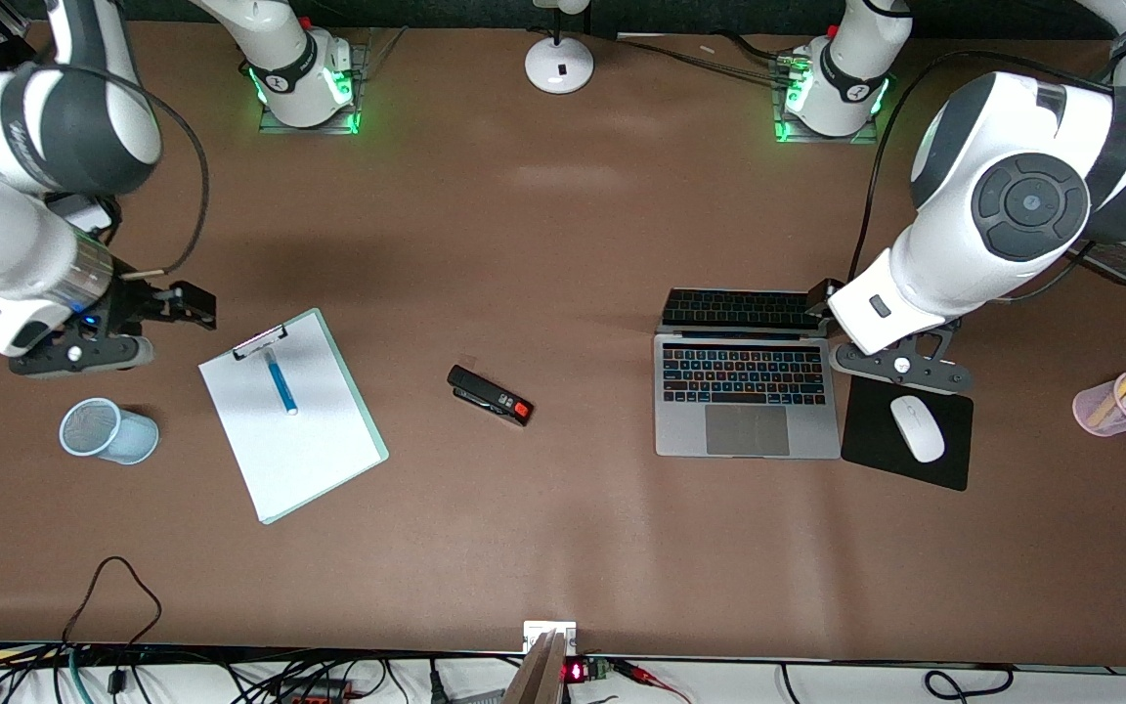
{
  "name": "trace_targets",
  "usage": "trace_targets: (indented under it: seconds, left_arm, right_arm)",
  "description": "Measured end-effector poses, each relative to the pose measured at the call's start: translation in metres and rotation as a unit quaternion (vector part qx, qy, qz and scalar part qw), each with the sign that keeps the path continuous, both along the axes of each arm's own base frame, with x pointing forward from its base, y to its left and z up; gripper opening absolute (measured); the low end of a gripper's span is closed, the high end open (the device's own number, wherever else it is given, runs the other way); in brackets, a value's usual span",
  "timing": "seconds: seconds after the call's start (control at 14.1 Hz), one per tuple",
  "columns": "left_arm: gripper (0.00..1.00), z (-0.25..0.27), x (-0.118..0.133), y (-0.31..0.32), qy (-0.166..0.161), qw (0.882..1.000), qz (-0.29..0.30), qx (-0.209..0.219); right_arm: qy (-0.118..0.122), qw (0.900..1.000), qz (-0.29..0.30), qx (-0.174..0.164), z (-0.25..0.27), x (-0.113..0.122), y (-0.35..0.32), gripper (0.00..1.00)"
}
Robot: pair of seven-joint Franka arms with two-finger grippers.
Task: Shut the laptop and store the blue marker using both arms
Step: 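Reach the right gripper to the blue marker while the left gripper nears the laptop, then grasp the blue marker with the right gripper while the left gripper reaches the lid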
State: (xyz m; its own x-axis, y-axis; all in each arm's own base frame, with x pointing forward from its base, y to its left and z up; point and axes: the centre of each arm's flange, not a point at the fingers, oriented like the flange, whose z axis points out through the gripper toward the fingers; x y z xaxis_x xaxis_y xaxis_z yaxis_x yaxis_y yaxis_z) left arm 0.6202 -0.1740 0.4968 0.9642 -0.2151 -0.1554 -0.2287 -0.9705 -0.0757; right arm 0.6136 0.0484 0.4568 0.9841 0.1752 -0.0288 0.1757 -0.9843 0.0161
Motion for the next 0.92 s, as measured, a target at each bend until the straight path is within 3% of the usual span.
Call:
trace_targets:
  seconds: [0.28,0.43,0.64,0.85,0.92]
  left_arm:
    - [1.00,0.000,0.002,0.008,0.001,1.000,0.000,-0.001]
    - [1.00,0.000,0.005,0.018,0.001,1.000,0.008,-0.001]
    - [1.00,0.000,0.010,0.039,0.005,0.999,0.028,-0.016]
    - [0.97,0.000,0.011,0.045,0.008,0.999,0.033,-0.022]
    - [0.87,0.000,0.010,0.043,0.010,0.999,0.031,-0.023]
  right_arm:
    - [-0.030,0.998,0.048,0.000,-0.054,0.001,-0.001,1.00]
    - [-0.040,0.993,0.108,-0.003,-0.087,0.003,-0.001,1.00]
    - [-0.041,0.983,0.177,-0.010,-0.132,0.011,-0.004,1.00]
    - [-0.037,0.981,0.190,-0.013,-0.168,0.015,-0.004,0.97]
    - [-0.035,0.981,0.191,-0.014,-0.179,0.016,-0.004,0.97]
